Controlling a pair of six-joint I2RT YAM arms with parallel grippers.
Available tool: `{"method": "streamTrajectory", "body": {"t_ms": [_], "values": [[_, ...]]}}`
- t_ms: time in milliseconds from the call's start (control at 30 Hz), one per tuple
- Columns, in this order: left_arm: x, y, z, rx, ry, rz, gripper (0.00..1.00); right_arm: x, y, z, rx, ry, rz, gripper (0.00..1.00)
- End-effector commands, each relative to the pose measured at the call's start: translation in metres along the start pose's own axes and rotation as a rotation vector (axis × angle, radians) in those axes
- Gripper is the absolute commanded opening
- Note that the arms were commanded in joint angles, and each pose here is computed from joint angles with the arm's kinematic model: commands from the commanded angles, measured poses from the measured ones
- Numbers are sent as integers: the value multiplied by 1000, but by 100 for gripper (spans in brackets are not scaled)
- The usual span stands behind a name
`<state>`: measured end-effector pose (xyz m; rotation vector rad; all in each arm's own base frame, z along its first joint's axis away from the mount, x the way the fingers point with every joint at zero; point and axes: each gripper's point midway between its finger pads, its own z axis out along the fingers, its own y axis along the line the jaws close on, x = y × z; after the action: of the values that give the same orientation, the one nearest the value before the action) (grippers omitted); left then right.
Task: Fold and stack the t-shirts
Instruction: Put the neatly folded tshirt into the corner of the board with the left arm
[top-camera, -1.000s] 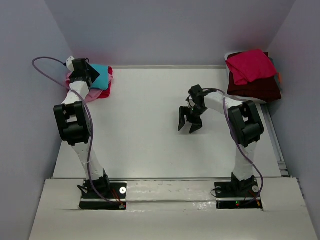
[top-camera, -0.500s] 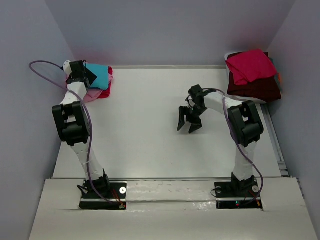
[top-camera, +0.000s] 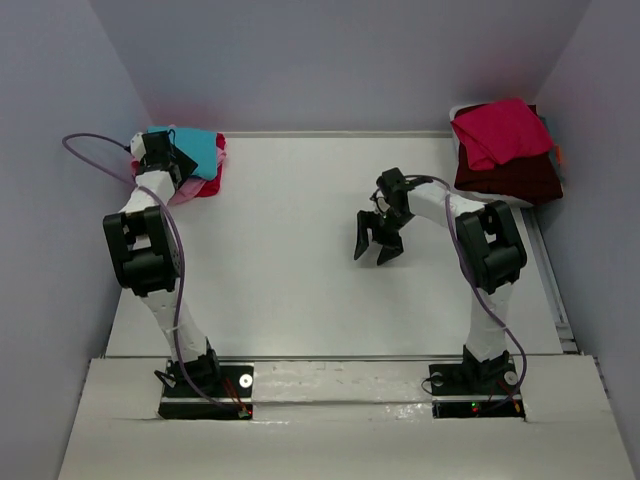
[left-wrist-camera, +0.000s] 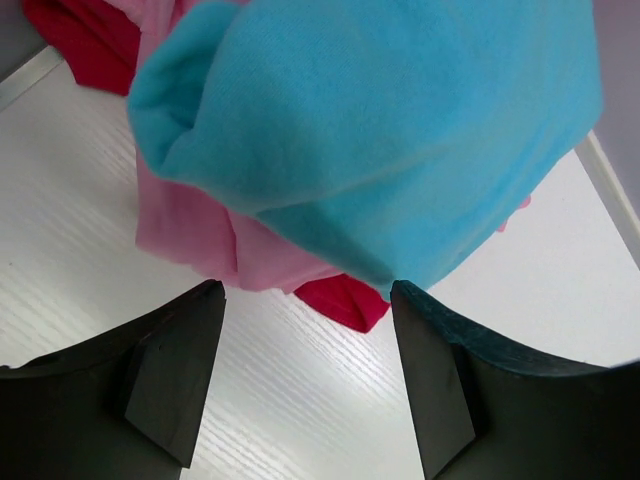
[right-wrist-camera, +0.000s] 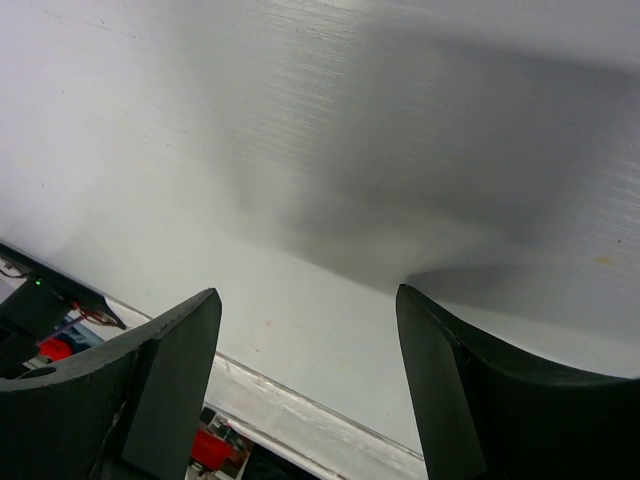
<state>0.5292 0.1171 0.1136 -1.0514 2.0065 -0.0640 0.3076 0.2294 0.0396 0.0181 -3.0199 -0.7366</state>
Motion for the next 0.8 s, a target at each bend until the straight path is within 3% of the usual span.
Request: {"method": "streamTrajectory", "body": {"t_ms": [0, 167, 333, 600, 767], "values": [[-37, -26, -55, 124, -90, -24, 78, -14, 10, -9, -27, -37, -15, 77], [-48, -64, -96, 293, -101, 31, 78, -19, 16, -15, -37, -57, -21, 77], [-71, -94, -112, 388, -126, 56, 78, -22, 18, -18, -38, -62, -21, 77], [-81, -130, -60, 454, -93, 68, 78, -23, 22, -30, -27, -88, -18, 77], [-59, -115, 0, 410, -17, 24, 78, -25, 24, -44, 1, -107, -19, 77]]}}
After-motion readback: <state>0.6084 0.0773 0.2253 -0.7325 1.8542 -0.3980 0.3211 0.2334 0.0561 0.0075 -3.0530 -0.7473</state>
